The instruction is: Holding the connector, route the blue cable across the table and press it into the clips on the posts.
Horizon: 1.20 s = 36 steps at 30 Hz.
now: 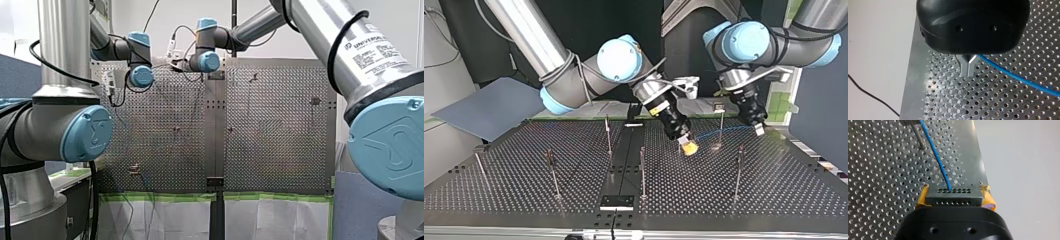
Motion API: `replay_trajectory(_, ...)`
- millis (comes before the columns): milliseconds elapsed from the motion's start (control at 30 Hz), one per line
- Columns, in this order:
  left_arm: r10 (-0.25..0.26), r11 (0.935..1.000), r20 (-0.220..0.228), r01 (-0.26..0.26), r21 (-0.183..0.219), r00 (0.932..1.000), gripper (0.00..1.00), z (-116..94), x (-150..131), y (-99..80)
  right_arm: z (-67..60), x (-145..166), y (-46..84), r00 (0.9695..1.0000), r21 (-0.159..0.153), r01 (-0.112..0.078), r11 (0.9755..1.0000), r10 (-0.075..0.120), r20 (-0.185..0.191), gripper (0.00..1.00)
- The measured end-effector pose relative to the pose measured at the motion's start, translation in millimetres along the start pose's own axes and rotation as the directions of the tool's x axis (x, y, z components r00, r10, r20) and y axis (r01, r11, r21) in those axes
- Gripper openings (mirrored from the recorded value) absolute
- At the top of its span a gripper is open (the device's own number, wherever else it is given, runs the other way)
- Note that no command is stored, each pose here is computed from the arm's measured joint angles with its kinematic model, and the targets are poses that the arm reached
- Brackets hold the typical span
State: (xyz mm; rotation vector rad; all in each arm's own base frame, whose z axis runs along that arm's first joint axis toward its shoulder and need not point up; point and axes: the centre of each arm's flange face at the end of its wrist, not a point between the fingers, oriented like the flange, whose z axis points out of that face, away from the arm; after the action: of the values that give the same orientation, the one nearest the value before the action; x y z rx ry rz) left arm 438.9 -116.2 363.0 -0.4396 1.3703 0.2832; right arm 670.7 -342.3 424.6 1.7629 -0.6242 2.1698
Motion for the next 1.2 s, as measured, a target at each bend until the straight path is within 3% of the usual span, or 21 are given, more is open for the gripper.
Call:
replay_trajectory(400, -0.013, 0.997, 0.014, 0.012, 0.077, 0.9998, 0.0, 11, -9, -7.2, 3.4, -15, -12.5, 0.9998, 0.014, -0.009, 0.9999, 0.008, 0.019, 0.0)
replay_trajectory(700, -0.037, 0.9993, 0.004, 0.037, 0.009, 0.9993, 0.0, 25, -7, 11.8, 2.4, -16, -10.1, 0.9995, 0.002, -0.014, 0.9999, 0.014, 0.028, 0.0)
replay_trajectory(1000, -0.048, 0.9978, 0.023, 0.047, 0.047, 0.9986, 0.0, 37, -4, 13.1, 2.7, -15, -2.9, 0.9995, -0.006, -0.016, 0.9999, 0.016, 0.028, 0.0)
replay_trajectory(1200, -0.027, 0.9963, -0.004, 0.027, 0.081, 0.9996, 0.0, 48, 17, 11.4, 3.0, -14, 2.6, 0.9993, -0.013, -0.026, 0.9996, 0.027, 0.027, 0.0)
